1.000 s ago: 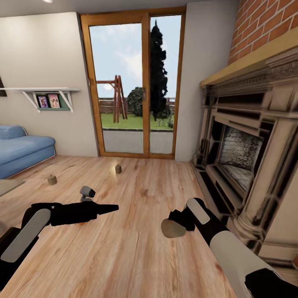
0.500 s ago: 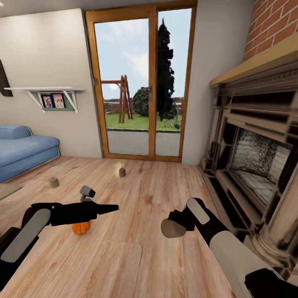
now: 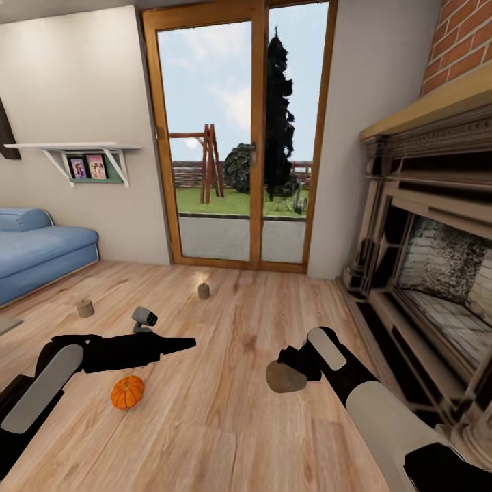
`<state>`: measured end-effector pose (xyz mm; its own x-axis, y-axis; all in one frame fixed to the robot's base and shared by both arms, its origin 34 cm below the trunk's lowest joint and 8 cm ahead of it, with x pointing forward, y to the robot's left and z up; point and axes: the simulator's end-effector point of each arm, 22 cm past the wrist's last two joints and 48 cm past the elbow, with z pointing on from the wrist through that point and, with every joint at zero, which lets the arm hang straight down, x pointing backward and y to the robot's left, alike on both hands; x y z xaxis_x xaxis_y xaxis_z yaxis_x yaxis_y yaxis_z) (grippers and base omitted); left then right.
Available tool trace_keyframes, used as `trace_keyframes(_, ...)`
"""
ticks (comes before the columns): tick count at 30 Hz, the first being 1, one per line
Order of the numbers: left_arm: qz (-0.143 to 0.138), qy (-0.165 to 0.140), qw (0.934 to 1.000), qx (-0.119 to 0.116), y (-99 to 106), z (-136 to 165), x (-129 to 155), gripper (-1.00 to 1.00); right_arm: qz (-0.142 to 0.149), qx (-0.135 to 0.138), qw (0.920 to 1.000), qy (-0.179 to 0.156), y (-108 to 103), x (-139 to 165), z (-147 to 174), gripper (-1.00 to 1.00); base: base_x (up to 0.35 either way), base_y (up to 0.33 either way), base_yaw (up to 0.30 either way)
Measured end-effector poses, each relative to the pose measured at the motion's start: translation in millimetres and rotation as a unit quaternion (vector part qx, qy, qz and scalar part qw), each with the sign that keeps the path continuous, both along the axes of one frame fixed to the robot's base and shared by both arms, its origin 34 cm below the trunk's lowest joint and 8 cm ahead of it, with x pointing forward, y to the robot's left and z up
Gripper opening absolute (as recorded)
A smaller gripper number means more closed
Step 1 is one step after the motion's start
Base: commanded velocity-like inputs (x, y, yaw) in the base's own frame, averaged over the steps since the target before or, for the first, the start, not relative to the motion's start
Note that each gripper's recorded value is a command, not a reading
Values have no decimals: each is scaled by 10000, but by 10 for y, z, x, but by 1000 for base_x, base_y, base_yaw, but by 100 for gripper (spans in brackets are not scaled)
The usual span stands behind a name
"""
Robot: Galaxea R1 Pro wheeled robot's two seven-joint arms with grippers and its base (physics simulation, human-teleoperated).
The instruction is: Place each of the two pumpkins and all three candles from the living room inside a cabinet in the living room (use any cabinet), then make sure every cabinet is closed, and position the cauldron so it is next to a table in the living room.
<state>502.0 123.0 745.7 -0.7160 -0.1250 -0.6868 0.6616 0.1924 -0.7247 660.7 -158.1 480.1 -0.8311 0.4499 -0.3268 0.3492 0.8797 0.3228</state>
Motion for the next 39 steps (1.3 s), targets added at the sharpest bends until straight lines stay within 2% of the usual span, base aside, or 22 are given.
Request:
trace_keyframes(23,-1,-1,10000,-3,-4,1,-1,100,4,-6,10000,-8,7,1,4,-100,328,-10,23)
trace_keyframes(29,-2,-5,10000,-1,-5,4,-4,100,0,-7,10000,-13,1,2,10,-100,326,-84,154)
trace_keyframes(39,1,-9,10000,1,-4,6,-4,100,19,-12,10000,-5,4,-4,9,-100,315,-137,18)
